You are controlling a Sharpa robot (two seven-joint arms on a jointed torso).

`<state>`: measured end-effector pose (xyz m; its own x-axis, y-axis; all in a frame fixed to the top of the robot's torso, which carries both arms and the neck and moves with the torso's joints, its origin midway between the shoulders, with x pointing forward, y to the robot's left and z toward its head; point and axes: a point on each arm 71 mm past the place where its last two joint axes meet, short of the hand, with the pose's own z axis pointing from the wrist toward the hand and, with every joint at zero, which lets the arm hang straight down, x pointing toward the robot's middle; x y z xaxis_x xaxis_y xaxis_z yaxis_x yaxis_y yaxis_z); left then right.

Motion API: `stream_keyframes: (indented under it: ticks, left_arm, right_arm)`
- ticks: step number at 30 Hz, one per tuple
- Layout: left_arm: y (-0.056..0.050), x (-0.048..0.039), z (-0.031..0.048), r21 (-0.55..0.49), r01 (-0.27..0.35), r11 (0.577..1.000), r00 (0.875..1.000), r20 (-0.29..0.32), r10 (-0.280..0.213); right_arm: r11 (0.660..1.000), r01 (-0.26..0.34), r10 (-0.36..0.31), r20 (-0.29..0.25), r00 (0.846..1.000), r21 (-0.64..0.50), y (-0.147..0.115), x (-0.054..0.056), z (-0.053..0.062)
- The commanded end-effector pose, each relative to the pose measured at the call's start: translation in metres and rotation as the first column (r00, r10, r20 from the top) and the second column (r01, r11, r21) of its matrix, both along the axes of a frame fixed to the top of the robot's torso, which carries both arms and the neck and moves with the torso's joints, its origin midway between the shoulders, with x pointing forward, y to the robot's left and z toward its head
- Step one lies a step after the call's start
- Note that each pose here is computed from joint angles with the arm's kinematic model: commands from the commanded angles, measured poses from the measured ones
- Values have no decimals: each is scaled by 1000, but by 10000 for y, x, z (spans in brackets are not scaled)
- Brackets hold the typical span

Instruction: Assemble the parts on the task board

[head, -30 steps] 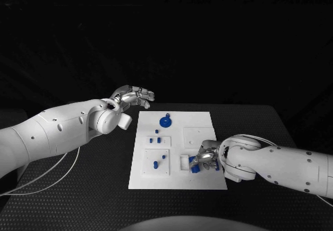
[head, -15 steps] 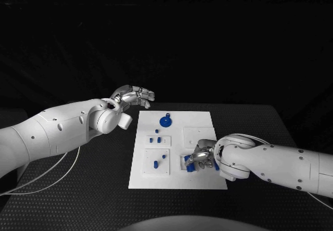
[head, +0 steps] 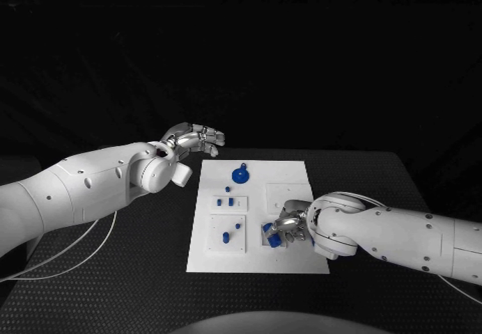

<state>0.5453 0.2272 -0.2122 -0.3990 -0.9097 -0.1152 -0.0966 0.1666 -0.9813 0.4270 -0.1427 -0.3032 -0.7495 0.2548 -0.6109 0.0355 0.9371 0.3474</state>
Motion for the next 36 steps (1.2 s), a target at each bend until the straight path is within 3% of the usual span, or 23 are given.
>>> stream_keyframes:
  ticks: [1,19,36]
  left_arm:
    - [-33,-6,7,-14,20,1000,1000,-2,-20]
    - [-28,-5,7,-14,19,1000,1000,-2,-19]
    - [-4,-6,7,-12,14,1000,1000,-3,-14]
  right_arm:
    - [1000,-6,6,0,1000,7,26,2,-3]
    - [1000,-13,13,6,1000,6,43,9,-5]
    - [997,-75,75,8,997,-5,-12,-62,17]
